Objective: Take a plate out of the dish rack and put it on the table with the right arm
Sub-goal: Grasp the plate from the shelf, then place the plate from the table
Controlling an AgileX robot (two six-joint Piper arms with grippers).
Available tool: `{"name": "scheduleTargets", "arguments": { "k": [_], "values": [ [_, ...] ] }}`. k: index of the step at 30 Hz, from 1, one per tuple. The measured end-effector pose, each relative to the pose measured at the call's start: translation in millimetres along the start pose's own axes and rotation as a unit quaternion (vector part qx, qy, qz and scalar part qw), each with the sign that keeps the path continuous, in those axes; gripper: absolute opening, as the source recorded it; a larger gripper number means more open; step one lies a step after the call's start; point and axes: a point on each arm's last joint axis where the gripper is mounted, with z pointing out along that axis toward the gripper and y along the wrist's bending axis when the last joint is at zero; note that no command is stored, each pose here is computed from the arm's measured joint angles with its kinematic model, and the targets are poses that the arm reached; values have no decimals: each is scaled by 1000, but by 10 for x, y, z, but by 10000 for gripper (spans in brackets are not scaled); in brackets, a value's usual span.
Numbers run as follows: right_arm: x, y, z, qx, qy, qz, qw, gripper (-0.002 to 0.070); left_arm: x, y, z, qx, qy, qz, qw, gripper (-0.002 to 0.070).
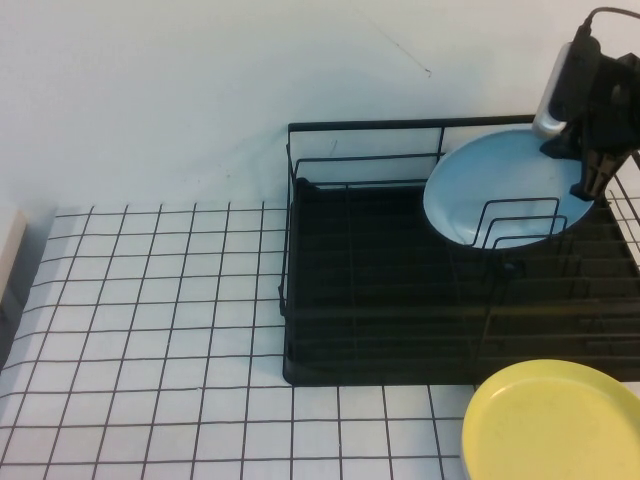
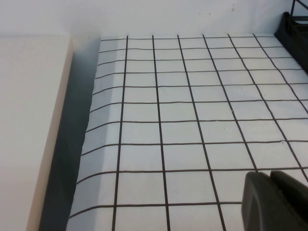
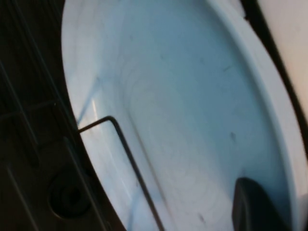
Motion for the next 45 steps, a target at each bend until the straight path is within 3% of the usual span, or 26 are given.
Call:
{"name": "scheduleTargets", "arguments": {
  "k": [7,13,20,25,29,36,42,45],
  "values": [
    [-263,-121,-572,50,-32,-11,998,102,0,0,0,0,0,2,1000,-4],
    [-523,-162,-1234,96,-79,37,991,97,0,0,0,0,0,2,1000,-4],
    [-737,3,-1962,80,-130,147,977,97,0,0,0,0,0,2,1000,-4],
    [-780,272,-2291,-12,-115,232,966,97,0,0,0,0,0,2,1000,-4],
    [-739,541,-2420,-125,-55,259,956,97,0,0,0,0,0,2,1000,-4],
    [-491,900,-2426,-151,9,320,935,97,0,0,0,0,0,2,1000,-4],
    [-54,1542,-2266,-206,80,353,909,97,0,0,0,0,0,2,1000,-4],
    [154,1804,-2159,-197,95,377,900,97,0,0,0,0,0,2,1000,-4]
  ]
}}
